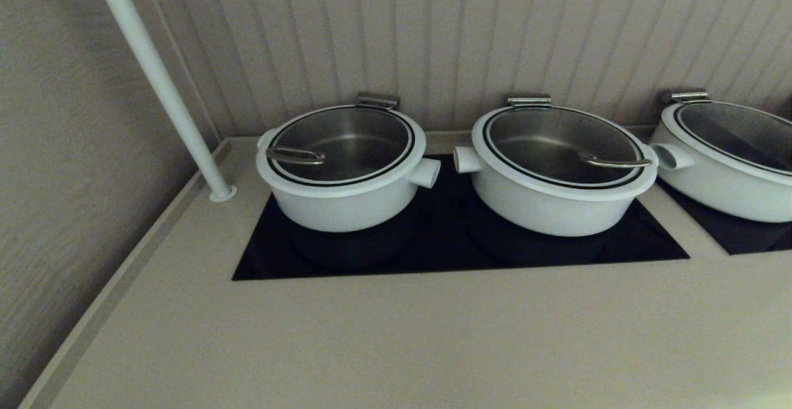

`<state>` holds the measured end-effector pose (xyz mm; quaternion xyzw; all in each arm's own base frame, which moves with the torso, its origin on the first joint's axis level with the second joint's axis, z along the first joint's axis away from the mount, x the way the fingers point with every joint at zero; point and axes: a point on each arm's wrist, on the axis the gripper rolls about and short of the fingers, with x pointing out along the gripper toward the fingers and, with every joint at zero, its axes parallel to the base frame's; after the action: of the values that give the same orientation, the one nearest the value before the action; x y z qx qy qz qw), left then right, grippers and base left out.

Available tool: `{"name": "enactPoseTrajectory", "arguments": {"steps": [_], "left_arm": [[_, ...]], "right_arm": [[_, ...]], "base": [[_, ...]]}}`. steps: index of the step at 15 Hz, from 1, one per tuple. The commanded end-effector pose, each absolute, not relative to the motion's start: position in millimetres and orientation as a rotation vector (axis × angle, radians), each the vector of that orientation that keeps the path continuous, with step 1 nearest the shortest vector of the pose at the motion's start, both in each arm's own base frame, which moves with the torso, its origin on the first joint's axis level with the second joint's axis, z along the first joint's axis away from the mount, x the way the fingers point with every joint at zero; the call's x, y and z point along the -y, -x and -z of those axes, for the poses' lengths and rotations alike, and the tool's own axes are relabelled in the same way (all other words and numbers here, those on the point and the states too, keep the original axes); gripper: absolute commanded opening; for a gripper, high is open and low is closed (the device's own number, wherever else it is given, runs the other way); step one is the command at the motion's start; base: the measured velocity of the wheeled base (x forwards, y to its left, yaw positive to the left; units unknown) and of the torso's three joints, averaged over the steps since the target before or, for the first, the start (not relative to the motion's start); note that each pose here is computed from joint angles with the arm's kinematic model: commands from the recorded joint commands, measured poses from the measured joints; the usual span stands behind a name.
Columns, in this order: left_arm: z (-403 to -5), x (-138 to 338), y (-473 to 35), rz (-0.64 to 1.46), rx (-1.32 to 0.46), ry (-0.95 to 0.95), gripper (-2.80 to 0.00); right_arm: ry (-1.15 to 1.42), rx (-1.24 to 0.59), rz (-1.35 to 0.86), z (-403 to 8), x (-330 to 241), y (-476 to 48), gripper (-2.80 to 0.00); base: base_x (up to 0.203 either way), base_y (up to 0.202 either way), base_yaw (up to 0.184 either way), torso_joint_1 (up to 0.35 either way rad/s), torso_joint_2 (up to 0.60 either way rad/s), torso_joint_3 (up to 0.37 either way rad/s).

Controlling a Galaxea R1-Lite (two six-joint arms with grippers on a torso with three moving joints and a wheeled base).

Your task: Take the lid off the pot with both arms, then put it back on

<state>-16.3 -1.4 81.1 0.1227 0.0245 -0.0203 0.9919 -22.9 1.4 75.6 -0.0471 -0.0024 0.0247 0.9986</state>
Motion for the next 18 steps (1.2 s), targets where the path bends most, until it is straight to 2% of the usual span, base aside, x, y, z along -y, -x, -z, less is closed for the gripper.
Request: {"name": "enactPoseTrajectory", "arguments": {"steps": [1, 4, 18], "left_arm": [[-75.6, 1.7, 22.7, 0.047, 0.005, -0.198, -2.80], [-75.2, 1.4, 22.7, 0.042, -0.002, -0.107, -2.80], [-75.0, 1.3, 22.7, 0.039, -0.005, -0.083, -2.80]], "right_arm": [[0.097, 0.004, -0.051, -75.6, -1.4, 22.8, -2.80], [0.095, 0.004, -0.051, -75.6, -1.4, 22.8, -2.80], [0.097, 0.004, -0.051, -75.6, -1.4, 22.8, -2.80]], "base": [[0.000, 0.000, 0.000, 0.000, 0.00, 0.000], [0.000, 0.000, 0.000, 0.000, 0.00, 0.000], [0.000, 0.000, 0.000, 0.000, 0.00, 0.000]]}}
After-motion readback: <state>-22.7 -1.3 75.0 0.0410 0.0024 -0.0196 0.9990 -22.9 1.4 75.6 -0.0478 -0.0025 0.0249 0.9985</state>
